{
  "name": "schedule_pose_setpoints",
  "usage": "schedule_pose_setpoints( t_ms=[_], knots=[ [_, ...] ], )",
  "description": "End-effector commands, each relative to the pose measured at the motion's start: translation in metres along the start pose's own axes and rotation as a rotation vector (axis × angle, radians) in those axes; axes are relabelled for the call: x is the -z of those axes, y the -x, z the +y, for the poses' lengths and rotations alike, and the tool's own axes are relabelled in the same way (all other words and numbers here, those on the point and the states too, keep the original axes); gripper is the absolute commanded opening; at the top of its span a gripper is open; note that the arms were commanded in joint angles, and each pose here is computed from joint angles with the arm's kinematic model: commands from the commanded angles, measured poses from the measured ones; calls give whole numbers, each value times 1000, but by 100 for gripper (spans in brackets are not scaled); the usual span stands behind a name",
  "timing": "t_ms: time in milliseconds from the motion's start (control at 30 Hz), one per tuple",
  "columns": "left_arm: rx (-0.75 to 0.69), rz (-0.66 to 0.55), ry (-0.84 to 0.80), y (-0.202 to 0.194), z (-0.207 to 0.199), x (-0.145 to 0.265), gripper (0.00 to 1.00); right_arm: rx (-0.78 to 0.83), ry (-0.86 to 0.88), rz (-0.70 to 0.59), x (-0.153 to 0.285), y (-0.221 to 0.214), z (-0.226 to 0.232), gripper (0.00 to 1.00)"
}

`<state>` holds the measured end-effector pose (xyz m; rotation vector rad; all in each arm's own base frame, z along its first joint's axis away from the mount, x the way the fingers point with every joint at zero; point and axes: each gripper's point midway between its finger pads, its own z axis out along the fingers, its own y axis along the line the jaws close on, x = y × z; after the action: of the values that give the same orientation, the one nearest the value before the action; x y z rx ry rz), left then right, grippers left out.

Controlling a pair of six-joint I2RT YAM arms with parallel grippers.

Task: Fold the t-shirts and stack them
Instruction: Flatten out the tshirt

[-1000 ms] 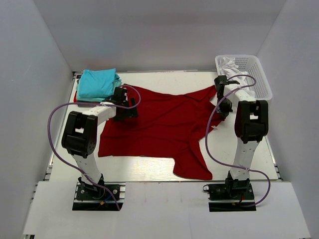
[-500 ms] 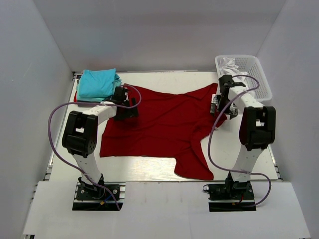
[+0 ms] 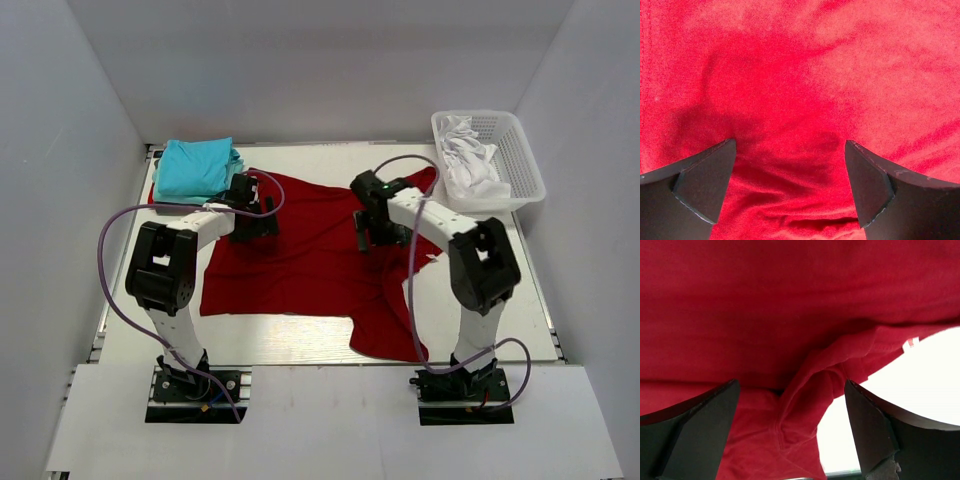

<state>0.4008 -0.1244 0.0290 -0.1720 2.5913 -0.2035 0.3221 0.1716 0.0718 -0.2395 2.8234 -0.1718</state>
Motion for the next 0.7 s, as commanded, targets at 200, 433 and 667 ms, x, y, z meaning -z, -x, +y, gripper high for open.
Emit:
schedule_pose_setpoints(
  t_ms=[200, 433, 667],
  knots=[
    [10, -3, -33, 3, -5, 6, 100, -16, -440, 93, -4, -39, -49, 90],
    [9, 35, 7, -10, 4, -1, 100, -174, -337, 59, 4, -71, -74, 90],
    [8, 25, 49, -2, 9, 0, 100, -332, -368, 204, -12, -145, -111, 90]
  ],
)
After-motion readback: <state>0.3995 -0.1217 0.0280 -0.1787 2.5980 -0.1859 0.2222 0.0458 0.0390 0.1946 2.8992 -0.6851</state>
